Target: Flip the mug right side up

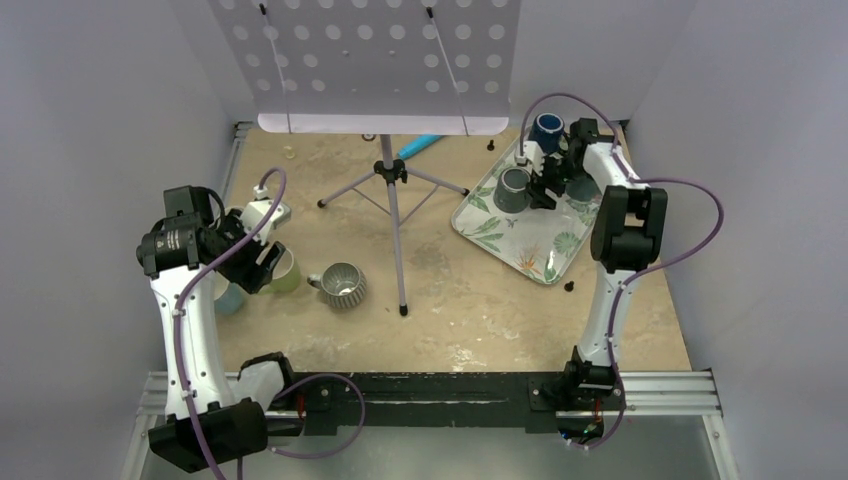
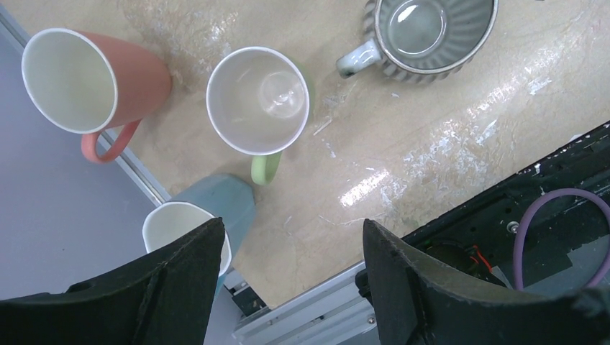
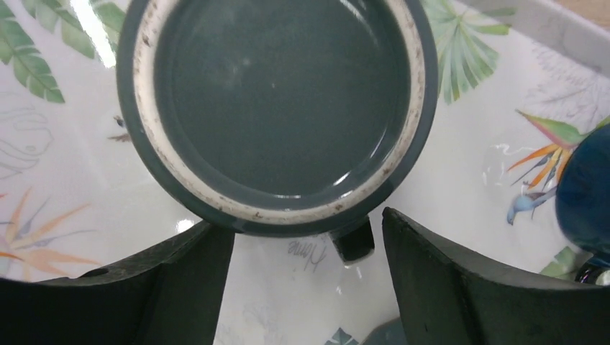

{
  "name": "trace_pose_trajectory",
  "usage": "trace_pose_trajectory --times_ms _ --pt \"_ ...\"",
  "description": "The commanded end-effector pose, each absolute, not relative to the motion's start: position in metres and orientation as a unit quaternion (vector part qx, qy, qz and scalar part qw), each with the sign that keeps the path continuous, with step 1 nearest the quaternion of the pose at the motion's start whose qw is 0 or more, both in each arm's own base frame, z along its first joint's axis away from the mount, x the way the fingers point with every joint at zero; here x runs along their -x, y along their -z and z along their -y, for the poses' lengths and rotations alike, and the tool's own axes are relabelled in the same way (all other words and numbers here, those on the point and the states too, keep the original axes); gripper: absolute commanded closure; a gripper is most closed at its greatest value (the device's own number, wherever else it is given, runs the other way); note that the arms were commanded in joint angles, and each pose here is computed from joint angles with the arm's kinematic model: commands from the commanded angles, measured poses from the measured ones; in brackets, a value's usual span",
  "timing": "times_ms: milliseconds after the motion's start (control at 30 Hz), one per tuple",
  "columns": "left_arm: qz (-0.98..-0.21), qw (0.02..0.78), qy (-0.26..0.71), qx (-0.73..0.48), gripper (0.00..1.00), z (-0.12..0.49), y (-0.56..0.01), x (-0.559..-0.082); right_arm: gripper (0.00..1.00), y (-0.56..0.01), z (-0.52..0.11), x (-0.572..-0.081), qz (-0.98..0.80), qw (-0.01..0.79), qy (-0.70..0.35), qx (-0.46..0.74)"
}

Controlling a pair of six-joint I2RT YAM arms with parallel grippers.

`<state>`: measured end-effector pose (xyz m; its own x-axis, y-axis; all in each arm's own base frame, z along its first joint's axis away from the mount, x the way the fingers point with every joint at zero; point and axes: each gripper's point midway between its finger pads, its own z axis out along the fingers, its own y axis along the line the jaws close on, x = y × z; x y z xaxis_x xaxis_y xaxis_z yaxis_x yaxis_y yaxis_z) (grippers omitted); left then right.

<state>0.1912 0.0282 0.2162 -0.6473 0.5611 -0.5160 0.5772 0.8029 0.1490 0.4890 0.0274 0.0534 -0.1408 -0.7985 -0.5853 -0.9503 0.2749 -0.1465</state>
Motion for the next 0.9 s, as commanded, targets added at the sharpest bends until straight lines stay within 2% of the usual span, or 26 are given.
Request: trace_pose_trajectory --times_ms 0,333,367,467,633,767,867 --pt "-0.908 0.277 0.017 -0.315 0.26 -0.027 -0.215 -0.19 0.29 -0.078 -0.047 -0.497 -0.71 0.328 -0.132 0.609" --pt "-0.913 0.262 0.059 -0.309 0.25 -0.013 -0.211 -0.177 0.97 -0.079 -0.047 -0.494 -0.729 0.319 -0.131 0.592" --pt "-0.911 0.259 0.074 -0.312 0.25 -0.008 -0.211 -0.174 1.0 -0.083 -0.049 -0.493 -0.728 0.321 -0.13 0.591" --pt "-0.901 0.257 0.125 -0.326 0.25 0.012 -0.214 -0.163 1.0 -0.104 -0.053 -0.494 -0.736 0.346 -0.121 0.57" --pt "-0.875 0.294 0.185 -0.337 0.26 0.041 -0.228 -0.158 1.0 -0.167 -0.071 -0.49 -0.749 0.435 -0.137 0.48" --pt "-0.841 0.341 0.239 -0.346 0.24 0.068 -0.247 -0.153 1.0 -0.218 -0.082 -0.471 -0.764 0.506 -0.138 0.375" --pt "-0.802 0.381 0.314 -0.337 0.23 0.096 -0.272 -0.148 1.0 -0.235 -0.101 -0.442 -0.77 0.534 -0.146 0.317"
